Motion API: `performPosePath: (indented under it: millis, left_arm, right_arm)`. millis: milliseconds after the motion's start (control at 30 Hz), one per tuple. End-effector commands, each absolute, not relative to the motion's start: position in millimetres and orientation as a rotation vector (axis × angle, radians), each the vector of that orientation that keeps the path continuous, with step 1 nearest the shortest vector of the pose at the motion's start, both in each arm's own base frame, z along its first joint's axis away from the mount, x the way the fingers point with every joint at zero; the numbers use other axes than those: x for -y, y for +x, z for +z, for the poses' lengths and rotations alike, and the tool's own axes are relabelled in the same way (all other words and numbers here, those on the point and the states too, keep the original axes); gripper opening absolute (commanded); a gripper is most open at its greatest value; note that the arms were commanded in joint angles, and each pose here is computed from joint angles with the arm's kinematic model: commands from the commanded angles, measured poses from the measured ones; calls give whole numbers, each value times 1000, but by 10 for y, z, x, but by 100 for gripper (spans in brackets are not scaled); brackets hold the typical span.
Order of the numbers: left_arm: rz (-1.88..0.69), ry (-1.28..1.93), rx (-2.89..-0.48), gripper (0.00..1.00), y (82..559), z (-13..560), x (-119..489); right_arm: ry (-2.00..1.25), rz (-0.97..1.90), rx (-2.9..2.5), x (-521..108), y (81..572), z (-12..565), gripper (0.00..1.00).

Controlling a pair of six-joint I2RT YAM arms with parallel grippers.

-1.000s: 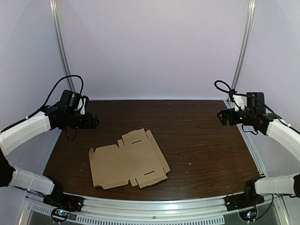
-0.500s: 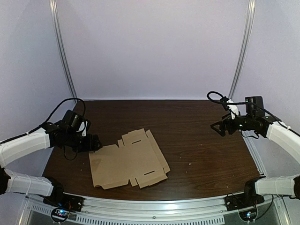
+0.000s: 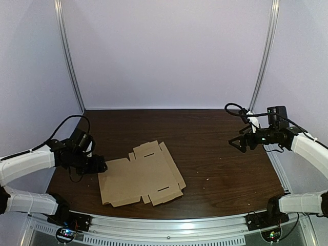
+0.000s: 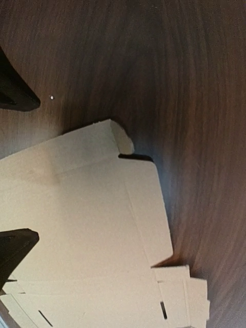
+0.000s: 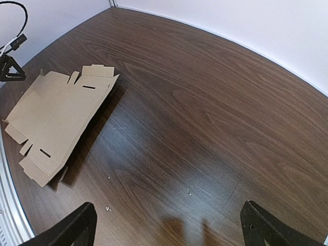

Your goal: Fold the paper box

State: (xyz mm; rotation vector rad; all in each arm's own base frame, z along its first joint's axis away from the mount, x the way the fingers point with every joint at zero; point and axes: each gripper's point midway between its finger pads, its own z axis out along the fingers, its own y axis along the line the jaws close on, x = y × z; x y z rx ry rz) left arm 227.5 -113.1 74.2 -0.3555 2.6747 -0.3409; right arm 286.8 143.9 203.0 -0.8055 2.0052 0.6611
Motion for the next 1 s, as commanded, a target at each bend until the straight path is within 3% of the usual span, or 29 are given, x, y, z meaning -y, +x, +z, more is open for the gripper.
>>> performPosePath:
  millis: [0,233,433,633,967]
  left_arm:
    - [-212,-422,-2750,82,2221,571,1021]
    - [-378,-489,-2763,80,2162,472,1194]
    - [-504,-522,-2774,68,2077,461,1307]
    - [-534,-536,-2774,63,2013,393,1329]
    - [-352,-516,-2835,73,1918,243,1173]
  right_arm:
    - [-840,693,-2007,-1476,2811,2008,100]
    - [-857,702,-2003,-1489,2784,1997,100]
    - [-863,722,-2014,-1502,2776,1966,100]
    - [-867,739,-2017,-1516,2762,1957,100]
    - [-903,821,-2013,-1601,2675,1957,100]
